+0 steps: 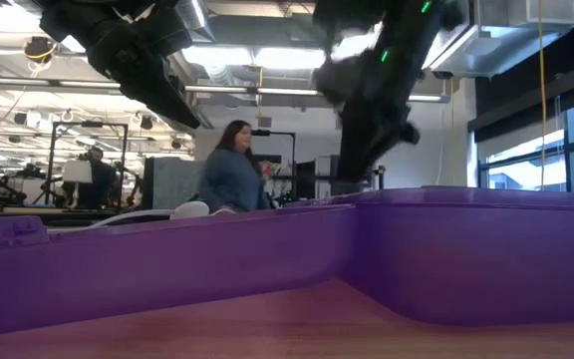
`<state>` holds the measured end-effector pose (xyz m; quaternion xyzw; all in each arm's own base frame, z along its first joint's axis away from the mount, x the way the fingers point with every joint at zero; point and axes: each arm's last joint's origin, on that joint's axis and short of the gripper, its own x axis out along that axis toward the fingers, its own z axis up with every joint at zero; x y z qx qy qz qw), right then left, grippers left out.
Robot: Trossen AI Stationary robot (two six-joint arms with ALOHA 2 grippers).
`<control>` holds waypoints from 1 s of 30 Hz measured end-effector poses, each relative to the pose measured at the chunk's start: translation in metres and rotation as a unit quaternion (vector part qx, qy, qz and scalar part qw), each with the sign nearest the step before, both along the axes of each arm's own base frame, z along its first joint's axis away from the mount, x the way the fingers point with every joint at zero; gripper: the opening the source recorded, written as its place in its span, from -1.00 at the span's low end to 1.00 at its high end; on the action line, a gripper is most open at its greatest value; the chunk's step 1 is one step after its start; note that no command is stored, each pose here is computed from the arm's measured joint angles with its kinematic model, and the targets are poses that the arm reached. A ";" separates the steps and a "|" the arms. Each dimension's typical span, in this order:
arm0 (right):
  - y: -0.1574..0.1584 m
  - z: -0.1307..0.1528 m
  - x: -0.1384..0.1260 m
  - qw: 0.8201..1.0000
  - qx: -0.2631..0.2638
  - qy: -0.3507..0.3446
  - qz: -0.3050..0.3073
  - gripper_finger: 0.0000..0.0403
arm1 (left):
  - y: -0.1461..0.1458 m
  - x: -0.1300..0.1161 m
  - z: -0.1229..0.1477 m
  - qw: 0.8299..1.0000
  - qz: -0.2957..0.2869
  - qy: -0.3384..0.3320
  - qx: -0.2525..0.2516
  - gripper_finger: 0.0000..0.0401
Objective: Pick & place school supplies into a supply box
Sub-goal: Put the black pen into the purple supply box
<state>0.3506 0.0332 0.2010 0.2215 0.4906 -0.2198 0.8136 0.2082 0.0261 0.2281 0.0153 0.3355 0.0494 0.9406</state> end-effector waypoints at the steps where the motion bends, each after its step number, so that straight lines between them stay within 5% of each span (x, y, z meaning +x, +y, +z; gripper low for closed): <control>1: 0.011 0.005 -0.002 1.000 0.010 -0.011 0.002 -0.78 | 0.000 0.000 0.000 1.000 0.000 0.001 0.000 -0.35; 8: 0.091 0.008 -0.021 0.995 0.094 -0.027 -0.013 -0.78 | 0.000 -0.001 -0.002 1.000 0.000 0.011 -0.001 -0.35; 13: 0.129 -0.003 -0.035 0.993 0.105 -0.023 -0.054 -0.78 | 0.000 -0.001 -0.002 1.000 0.000 0.011 -0.001 -0.35; 30: 0.154 -0.040 -0.039 0.991 0.107 0.031 -0.067 -0.77 | 0.000 -0.001 -0.002 1.000 0.000 0.011 -0.001 -0.35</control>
